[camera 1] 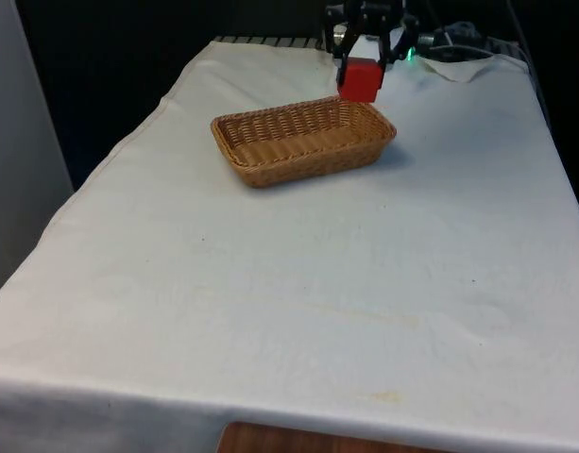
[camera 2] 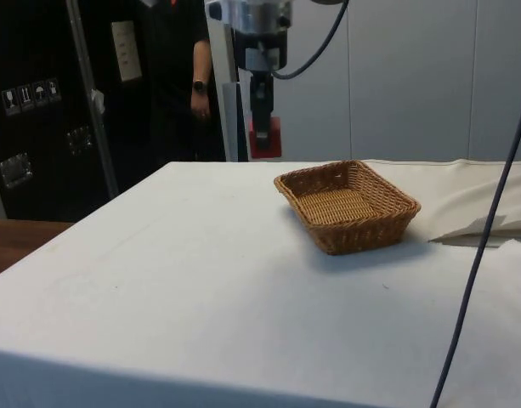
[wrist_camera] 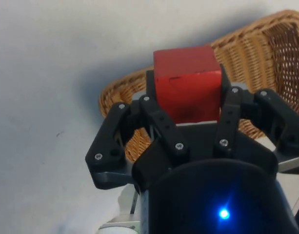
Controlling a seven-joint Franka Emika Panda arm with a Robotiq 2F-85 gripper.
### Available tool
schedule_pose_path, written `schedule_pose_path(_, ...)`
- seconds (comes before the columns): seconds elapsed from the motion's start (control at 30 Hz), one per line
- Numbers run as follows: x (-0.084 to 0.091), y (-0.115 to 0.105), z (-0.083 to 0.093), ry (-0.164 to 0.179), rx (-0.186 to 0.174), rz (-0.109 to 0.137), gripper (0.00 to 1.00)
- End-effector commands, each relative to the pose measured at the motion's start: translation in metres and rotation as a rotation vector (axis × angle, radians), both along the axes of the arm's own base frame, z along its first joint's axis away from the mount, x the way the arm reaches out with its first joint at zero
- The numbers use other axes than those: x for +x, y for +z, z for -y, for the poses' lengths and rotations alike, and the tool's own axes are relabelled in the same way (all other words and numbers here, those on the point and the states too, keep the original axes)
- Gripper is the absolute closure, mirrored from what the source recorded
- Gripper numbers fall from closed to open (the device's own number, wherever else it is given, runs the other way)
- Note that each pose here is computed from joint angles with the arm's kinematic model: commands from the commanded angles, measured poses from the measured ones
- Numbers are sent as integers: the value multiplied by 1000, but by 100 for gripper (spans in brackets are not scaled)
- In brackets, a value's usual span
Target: Pick up the cube and place it into the basket.
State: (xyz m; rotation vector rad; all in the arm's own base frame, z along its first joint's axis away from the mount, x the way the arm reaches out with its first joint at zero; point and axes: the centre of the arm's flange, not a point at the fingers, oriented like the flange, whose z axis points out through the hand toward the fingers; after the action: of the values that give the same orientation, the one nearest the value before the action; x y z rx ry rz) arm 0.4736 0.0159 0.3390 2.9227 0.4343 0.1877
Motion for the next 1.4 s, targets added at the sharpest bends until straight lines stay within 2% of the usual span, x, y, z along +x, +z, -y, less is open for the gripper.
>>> schedule_pose_path(0.0,-3,0,4,4,5,7,99)
schedule_pose_path(0.07,-6,0,9,3,5,5,99)
schedule_pose_path(0.1,-5,-1,9,-2,0,-6,99)
schedule_pose_path(0.13,-8,-1,13,1,5,3,99)
schedule_pose_path(0.2,-12,-1,19,-1,6,0,99)
schedule_pose_path(0.33,-21,-4,35,-2,6,-12,99)
schedule_pose_path(0.37,-18,-3,32,-6,1,-20,99)
schedule_pose_path(0.4,-23,-4,39,-4,6,-13,99)
schedule_pose_path(0.6,-39,-16,63,-8,16,-32,99)
schedule_pose_path(0.63,-34,-11,57,-11,9,-40,99)
schedule_pose_path(0.67,-39,-16,63,-8,16,-32,99)
schedule_pose_path(0.9,-57,-38,84,-7,35,-46,99)
schedule_pose_path(0.93,-58,-39,85,-11,33,-57,99)
schedule_pose_path(0.97,-61,-43,89,-8,39,-49,99)
schedule_pose_path(1.03,-65,-49,93,-7,43,-54,99)
schedule_pose_path(1.2,-71,-65,102,-5,53,-62,99)
schedule_pose_path(1.23,-72,-64,103,-9,47,-69,99)
schedule_pose_path(1.27,-72,-69,103,-4,54,-62,99)
schedule_pose_path(1.37,-72,-83,105,-3,55,-65,99)
